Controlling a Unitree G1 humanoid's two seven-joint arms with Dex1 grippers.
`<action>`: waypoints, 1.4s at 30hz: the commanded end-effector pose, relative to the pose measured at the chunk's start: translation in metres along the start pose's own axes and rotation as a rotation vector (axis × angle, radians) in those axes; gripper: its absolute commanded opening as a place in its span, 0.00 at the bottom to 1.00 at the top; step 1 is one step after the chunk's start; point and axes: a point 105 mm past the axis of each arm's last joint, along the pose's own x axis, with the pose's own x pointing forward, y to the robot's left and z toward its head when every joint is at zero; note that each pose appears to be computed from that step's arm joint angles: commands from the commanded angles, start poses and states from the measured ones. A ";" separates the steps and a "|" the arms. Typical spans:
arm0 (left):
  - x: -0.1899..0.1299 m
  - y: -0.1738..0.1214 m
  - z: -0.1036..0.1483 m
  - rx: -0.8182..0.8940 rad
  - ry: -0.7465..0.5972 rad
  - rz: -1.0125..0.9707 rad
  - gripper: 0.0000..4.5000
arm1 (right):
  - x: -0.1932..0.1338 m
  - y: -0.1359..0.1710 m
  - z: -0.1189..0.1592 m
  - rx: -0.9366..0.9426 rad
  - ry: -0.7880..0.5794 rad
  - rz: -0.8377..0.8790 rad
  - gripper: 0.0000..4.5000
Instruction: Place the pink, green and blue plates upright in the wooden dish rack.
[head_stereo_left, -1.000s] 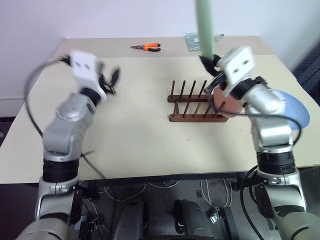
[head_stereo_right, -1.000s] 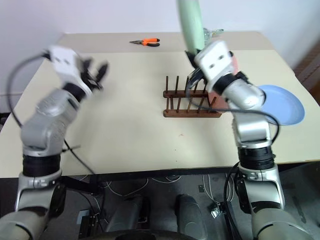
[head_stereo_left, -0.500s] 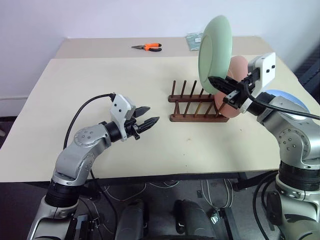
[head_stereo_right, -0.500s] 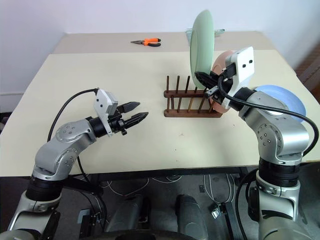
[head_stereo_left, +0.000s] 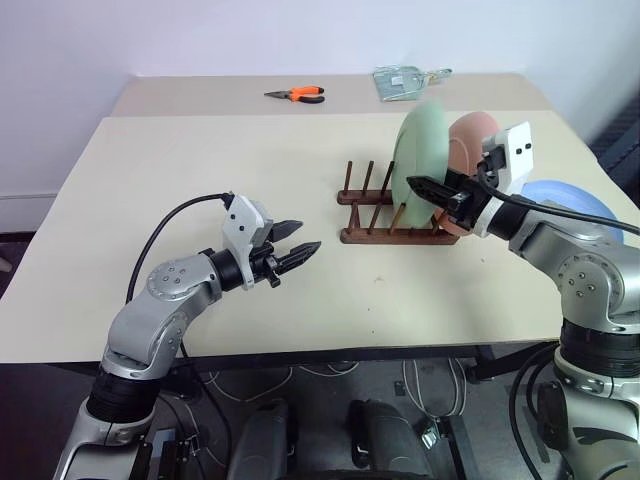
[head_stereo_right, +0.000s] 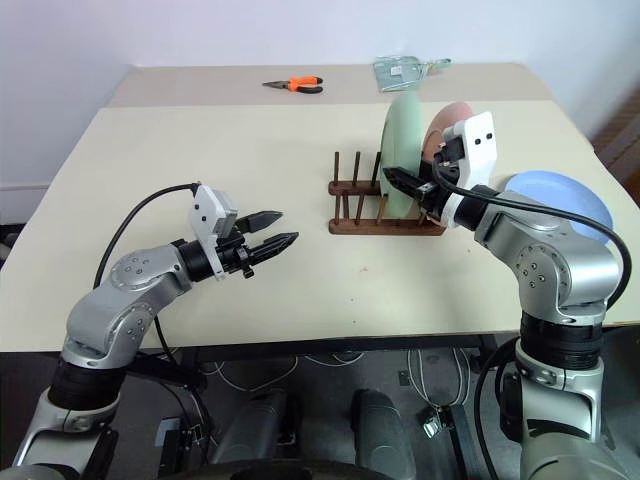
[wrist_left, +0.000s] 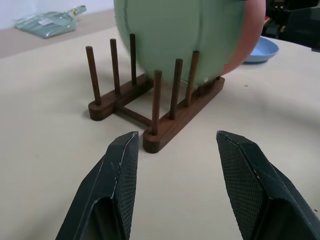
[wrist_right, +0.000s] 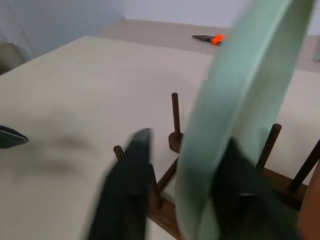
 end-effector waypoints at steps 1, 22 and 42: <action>-0.001 -0.004 0.009 0.029 -0.023 -0.004 0.56 | -0.005 0.001 0.030 -0.144 -0.092 -0.017 0.78; 0.012 -0.025 0.004 0.026 0.001 -0.121 0.56 | -0.136 -0.094 -0.006 -0.518 0.409 -0.203 0.99; 0.019 -0.031 0.010 0.043 -0.020 -0.134 0.56 | -0.090 -0.195 -0.111 -0.740 0.697 -0.547 0.36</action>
